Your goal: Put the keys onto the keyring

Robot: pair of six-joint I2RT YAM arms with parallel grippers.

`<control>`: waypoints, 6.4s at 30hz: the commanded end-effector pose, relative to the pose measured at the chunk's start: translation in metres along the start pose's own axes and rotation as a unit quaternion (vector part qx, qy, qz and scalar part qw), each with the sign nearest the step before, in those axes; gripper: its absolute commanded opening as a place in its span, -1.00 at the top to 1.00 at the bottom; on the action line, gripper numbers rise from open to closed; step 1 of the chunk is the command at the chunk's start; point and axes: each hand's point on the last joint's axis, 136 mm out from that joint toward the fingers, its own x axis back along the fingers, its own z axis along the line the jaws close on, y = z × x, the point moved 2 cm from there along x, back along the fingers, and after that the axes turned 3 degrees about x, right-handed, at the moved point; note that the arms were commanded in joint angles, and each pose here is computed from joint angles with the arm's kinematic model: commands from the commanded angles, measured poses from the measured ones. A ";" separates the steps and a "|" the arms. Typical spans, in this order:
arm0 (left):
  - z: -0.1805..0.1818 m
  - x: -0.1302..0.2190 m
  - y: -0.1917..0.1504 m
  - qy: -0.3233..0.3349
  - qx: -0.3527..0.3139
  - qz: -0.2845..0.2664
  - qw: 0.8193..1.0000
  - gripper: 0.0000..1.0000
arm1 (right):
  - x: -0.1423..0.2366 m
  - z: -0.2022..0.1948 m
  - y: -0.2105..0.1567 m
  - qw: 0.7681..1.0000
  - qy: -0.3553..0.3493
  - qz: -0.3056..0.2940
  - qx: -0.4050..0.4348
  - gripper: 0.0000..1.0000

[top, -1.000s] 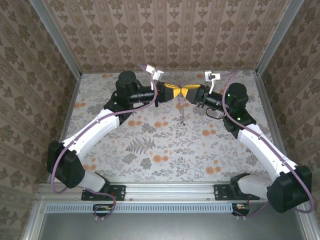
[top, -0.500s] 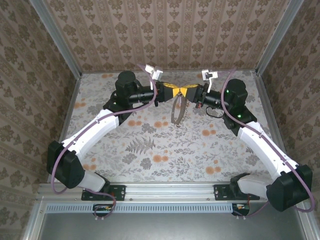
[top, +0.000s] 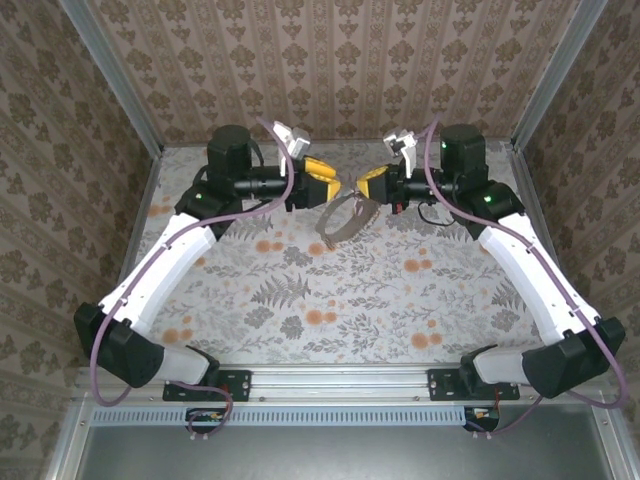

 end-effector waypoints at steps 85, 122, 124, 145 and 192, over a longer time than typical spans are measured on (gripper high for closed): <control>-0.005 -0.036 0.000 -0.052 0.024 -0.044 0.997 1.00 | 0.018 -0.026 -0.056 0.985 -0.088 -0.123 -0.087 -0.18; -0.007 -0.032 0.009 -0.029 0.035 -0.093 0.995 1.00 | -0.013 0.007 -0.040 0.992 -0.049 -0.108 -0.038 1.00; -0.005 -0.031 0.009 -0.021 0.039 -0.102 0.994 1.00 | -0.014 0.008 -0.040 0.993 -0.044 -0.106 -0.037 1.00; 0.003 -0.036 0.000 -0.008 0.064 -0.133 0.989 1.00 | -0.038 0.014 -0.035 0.994 -0.021 -0.099 -0.041 1.00; 0.003 -0.042 -0.014 -0.015 0.048 -0.093 0.994 1.00 | 0.000 0.008 -0.030 0.997 -0.069 -0.031 -0.004 1.00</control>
